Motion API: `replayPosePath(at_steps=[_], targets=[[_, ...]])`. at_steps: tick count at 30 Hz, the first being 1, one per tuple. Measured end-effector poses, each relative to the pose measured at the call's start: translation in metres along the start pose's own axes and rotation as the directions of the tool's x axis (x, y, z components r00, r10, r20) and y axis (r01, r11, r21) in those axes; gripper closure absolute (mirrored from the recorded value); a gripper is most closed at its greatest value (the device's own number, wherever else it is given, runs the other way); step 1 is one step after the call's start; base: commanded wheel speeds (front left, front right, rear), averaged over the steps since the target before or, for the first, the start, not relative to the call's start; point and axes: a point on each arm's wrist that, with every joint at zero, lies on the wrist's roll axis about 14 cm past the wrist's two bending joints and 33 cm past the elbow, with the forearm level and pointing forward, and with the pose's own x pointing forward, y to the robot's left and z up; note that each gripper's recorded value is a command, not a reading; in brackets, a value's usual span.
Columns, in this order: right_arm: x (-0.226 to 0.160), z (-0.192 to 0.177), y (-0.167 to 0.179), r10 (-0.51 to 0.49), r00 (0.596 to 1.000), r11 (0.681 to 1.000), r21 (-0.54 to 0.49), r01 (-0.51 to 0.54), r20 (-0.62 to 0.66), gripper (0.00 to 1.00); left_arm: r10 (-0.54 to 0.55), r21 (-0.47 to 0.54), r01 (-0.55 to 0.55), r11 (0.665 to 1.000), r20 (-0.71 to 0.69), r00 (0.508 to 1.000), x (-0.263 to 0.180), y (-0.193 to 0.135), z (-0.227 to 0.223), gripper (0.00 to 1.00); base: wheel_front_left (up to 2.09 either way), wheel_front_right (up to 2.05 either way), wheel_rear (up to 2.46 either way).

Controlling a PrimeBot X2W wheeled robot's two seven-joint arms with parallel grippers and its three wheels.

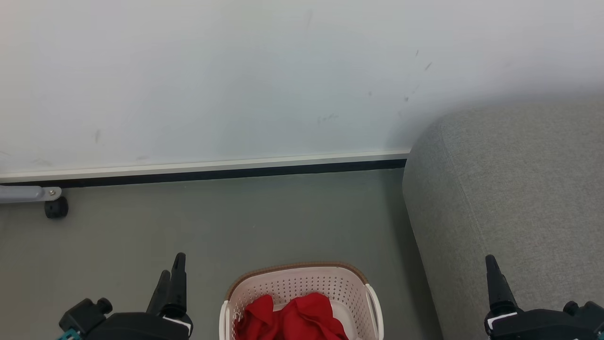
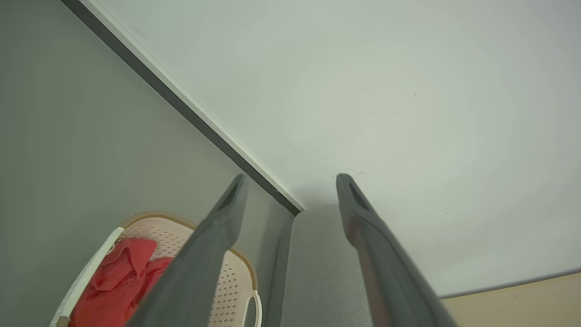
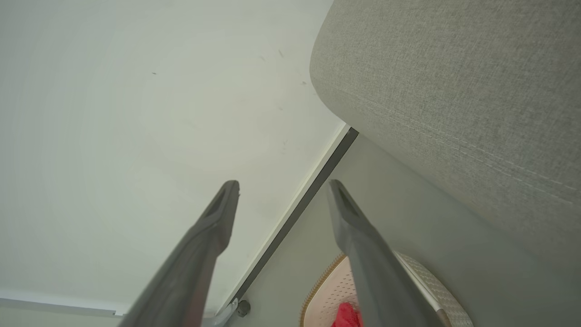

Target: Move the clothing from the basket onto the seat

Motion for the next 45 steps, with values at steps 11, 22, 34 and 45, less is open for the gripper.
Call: replayPosePath(at_steps=[11,22,34,45], targets=[[0.000,-0.005,0.007,0.021,1.000,0.978,-0.209,-0.022,-0.008,0.00,-0.011,0.234,0.012,0.972,-0.005,1.000,0.000,-0.004,-0.003,0.00,0.00,0.00,0.00],[-0.001,-0.008,0.014,0.050,0.999,0.918,-0.394,-0.043,0.007,0.00,-0.042,0.463,0.026,0.886,0.024,0.999,0.000,-0.010,0.002,0.00,0.00,0.00,0.00],[-0.003,-0.009,0.022,0.092,0.996,0.828,-0.557,-0.066,0.020,0.00,-0.061,0.620,0.013,0.785,0.057,0.996,-0.005,-0.011,0.004,0.00,0.00,0.00,0.00],[-0.004,-0.013,0.032,0.145,0.989,0.721,-0.687,-0.089,0.025,0.00,-0.090,0.732,0.007,0.682,0.074,0.993,-0.009,-0.013,0.002,0.00,0.00,0.00,0.00]])
